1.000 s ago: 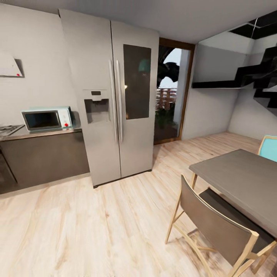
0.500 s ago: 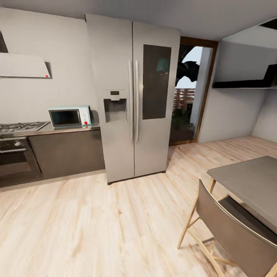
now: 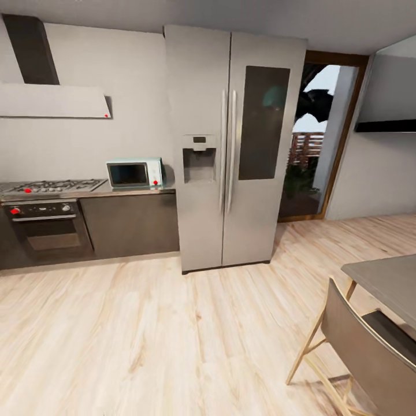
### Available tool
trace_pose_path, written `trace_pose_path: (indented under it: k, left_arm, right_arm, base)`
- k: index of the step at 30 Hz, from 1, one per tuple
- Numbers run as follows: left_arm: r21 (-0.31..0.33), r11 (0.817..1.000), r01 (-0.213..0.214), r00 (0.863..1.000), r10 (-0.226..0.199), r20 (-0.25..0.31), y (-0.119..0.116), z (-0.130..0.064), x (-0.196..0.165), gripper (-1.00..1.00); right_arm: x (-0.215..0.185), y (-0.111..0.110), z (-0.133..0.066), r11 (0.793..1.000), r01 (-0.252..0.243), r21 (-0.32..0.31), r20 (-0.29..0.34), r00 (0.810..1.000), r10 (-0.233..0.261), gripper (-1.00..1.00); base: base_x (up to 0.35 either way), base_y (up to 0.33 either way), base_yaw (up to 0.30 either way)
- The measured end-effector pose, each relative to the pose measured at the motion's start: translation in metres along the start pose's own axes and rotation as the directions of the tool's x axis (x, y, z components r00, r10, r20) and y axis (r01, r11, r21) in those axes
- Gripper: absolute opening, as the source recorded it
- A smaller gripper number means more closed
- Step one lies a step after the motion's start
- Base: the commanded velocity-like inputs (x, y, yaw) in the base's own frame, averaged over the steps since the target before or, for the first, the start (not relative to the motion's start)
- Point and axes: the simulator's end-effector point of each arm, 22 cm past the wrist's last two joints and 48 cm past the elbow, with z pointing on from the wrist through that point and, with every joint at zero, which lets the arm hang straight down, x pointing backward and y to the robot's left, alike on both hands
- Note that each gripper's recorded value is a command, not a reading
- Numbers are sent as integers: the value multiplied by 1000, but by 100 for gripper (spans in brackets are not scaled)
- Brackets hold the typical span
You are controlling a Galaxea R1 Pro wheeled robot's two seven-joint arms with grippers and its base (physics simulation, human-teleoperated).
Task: In the kitchen, take the popcorn bag from the countertop, put it into the microwave, and heat it until the popcorn is cooked so the cooked popcorn ends up inside the bag.
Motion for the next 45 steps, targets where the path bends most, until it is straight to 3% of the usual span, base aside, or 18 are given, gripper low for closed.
trace_pose_path:
  k: [11, 45]
  left_arm:
    - [19, 1000, 20, 1000, -20, -1, -14, 0, 1, 100]
    - [20, 1000, 21, 1000, -21, 0, -15, 0, 0, 100]
  right_arm:
    - [0, -1, 0, 1000, -2, 1, 0, 1000, 2, 100]
    - [0, -1, 0, 1000, 4, 3, 0, 1000, -4, 100]
  base:
    - [0, 0, 270]
    - [0, 0, 265]
